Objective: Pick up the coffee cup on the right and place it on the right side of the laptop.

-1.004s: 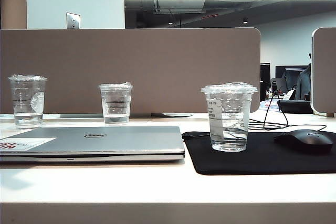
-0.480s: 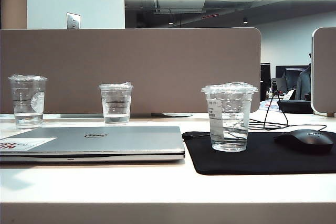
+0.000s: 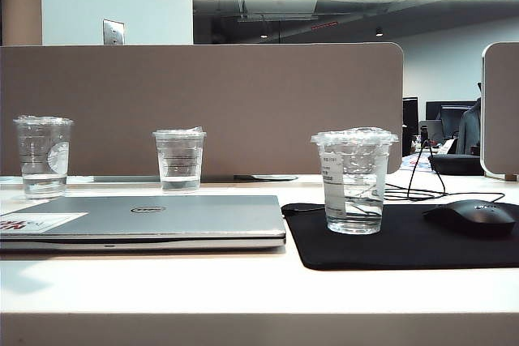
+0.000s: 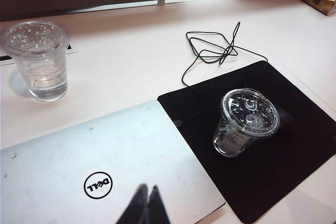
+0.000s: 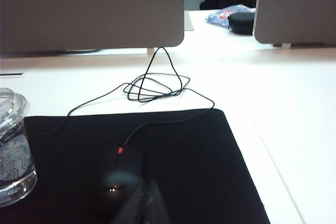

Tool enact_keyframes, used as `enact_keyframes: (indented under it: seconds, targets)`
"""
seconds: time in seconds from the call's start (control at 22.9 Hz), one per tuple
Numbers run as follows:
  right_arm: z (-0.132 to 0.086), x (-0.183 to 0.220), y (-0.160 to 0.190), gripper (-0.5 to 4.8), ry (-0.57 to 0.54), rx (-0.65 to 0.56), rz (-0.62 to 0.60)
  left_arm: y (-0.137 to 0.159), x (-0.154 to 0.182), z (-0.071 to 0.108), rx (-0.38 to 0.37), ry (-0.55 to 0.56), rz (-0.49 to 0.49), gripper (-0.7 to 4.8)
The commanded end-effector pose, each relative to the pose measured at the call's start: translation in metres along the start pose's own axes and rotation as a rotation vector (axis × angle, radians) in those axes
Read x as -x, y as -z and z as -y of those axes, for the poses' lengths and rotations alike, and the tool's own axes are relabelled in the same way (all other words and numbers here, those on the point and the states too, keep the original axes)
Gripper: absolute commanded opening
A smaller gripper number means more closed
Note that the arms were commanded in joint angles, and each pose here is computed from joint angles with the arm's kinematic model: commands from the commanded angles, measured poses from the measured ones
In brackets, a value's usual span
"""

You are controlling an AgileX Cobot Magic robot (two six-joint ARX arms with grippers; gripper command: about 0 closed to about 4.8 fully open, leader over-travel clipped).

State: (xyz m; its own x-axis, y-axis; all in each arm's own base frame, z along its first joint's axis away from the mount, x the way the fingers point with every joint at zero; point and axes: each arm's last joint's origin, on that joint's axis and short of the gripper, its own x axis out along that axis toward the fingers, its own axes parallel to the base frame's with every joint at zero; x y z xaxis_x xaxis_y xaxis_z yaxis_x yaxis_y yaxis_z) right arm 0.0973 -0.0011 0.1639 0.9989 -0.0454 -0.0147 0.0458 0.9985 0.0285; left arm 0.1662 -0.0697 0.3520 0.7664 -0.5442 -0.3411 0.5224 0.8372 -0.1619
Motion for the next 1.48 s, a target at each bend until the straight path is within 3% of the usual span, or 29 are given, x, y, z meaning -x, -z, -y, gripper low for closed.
enact_keyframes:
  seconds: [0.04,0.57,0.7,0.79,1.05,1.31,1.48]
  targets:
    - [0.000,0.000,-0.001,0.36,-0.004,-0.003,0.024,-0.001,0.001,0.000,0.001,0.004,0.010,-0.05]
    - [0.000,0.000,0.001,0.36,-0.003,-0.002,0.009,-0.001,0.001,0.000,-0.001,0.003,0.010,-0.05]
    - [0.000,0.000,0.001,0.36,-0.003,-0.002,0.009,-0.002,0.001,-0.002,-0.007,-0.082,0.027,-0.05]
    - [0.000,0.000,0.001,0.36,-0.003,-0.002,0.010,-0.003,0.010,-0.003,-0.011,-0.156,0.062,-0.06]
    - [0.000,0.000,0.001,0.36,-0.003,-0.002,0.009,0.017,0.026,-0.015,-0.052,-0.209,0.181,-0.06]
    - [0.000,0.000,0.001,0.36,-0.003,-0.002,0.009,0.053,0.039,-0.027,-0.120,-0.281,0.361,-0.06]
    - [0.000,0.000,0.001,0.36,-0.003,-0.002,0.009,0.088,0.044,-0.034,-0.127,-0.395,0.447,-0.06]
